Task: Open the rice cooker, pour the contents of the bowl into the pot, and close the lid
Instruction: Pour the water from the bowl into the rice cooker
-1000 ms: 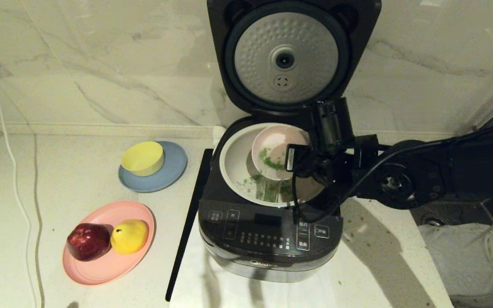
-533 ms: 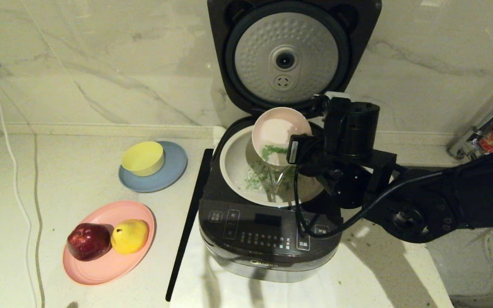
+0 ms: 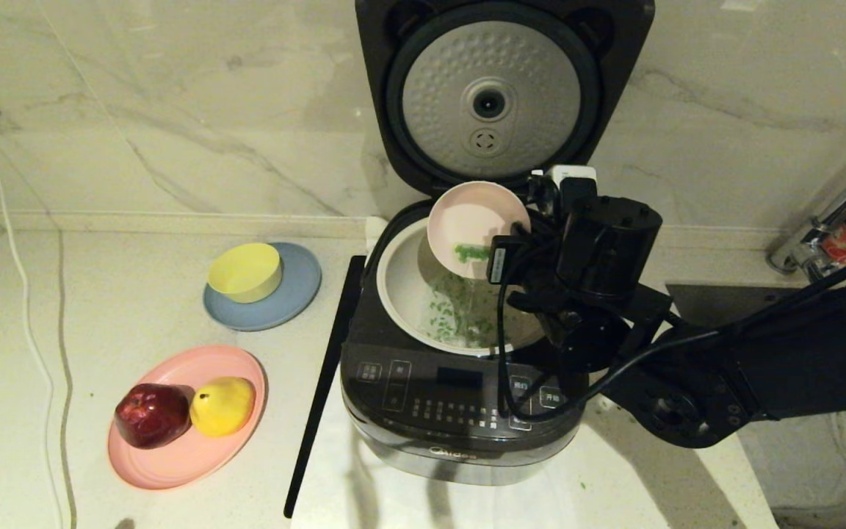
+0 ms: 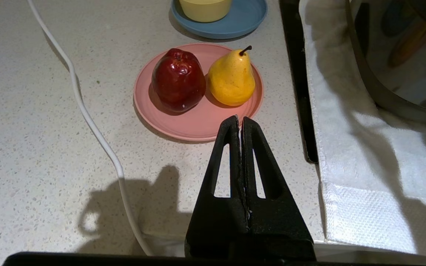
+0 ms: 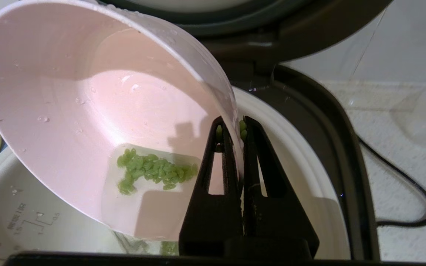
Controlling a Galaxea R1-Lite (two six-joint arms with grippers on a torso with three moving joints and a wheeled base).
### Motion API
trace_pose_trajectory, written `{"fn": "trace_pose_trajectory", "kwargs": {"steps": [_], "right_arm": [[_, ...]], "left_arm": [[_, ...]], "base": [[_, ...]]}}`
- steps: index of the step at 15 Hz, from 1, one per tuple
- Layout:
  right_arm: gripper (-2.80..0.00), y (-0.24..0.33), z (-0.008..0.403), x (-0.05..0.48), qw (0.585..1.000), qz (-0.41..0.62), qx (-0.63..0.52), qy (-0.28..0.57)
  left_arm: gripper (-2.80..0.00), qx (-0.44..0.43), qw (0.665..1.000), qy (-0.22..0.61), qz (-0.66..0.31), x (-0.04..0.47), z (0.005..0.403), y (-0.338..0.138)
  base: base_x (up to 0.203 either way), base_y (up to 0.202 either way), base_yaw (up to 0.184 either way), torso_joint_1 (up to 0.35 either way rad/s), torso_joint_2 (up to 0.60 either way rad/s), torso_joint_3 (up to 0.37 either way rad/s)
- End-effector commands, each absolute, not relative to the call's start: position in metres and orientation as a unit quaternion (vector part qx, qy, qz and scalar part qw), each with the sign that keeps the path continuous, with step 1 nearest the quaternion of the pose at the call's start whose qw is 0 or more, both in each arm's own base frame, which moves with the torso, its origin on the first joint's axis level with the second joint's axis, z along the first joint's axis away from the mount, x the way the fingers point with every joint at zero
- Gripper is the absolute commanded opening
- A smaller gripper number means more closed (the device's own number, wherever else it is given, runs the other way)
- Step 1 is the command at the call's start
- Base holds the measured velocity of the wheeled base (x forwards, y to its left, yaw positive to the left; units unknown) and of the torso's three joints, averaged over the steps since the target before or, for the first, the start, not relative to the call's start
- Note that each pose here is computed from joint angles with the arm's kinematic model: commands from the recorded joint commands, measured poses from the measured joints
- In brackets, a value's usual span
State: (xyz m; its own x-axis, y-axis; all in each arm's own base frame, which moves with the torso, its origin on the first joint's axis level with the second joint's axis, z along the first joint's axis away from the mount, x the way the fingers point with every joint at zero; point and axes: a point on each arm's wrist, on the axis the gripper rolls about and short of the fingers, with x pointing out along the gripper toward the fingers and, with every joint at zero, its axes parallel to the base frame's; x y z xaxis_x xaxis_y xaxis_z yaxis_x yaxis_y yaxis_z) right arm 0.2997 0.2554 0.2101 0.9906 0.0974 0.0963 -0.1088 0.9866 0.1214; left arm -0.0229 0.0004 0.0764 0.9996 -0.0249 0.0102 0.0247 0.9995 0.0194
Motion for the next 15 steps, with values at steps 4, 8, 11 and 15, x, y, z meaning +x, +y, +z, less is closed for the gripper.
{"fn": "trace_pose_trajectory", "kwargs": {"steps": [4,8,11,15], "right_arm": [[-2.80,0.2557,0.2079,0.3022,0.995,0.047,0.055,-0.069],[-2.80,0.2553,0.2099,0.3012,0.994,0.046,0.047,-0.084],[-2.80,0.2552,0.2096,0.3006,0.994,0.046,0.046,-0.084],[-2.80,0.2539,0.2152,0.2983,0.994,0.048,0.047,-0.087]], "left_arm": [[-2.80,0.010,1.000,0.000,-0.013,-0.0222,0.0737,0.0004],[-2.80,0.010,1.000,-0.001,-0.013,-0.0222,0.0738,0.0004],[-2.80,0.010,1.000,-0.001,-0.013,-0.0222,0.0738,0.0004],[-2.80,0.010,1.000,-0.001,-0.012,-0.0222,0.0738,0.0003]], "base": [[0.000,0.000,0.000,0.000,0.00,0.000],[0.000,0.000,0.000,0.000,0.00,0.000],[0.000,0.000,0.000,0.000,0.00,0.000],[0.000,0.000,0.000,0.000,0.00,0.000]]}}
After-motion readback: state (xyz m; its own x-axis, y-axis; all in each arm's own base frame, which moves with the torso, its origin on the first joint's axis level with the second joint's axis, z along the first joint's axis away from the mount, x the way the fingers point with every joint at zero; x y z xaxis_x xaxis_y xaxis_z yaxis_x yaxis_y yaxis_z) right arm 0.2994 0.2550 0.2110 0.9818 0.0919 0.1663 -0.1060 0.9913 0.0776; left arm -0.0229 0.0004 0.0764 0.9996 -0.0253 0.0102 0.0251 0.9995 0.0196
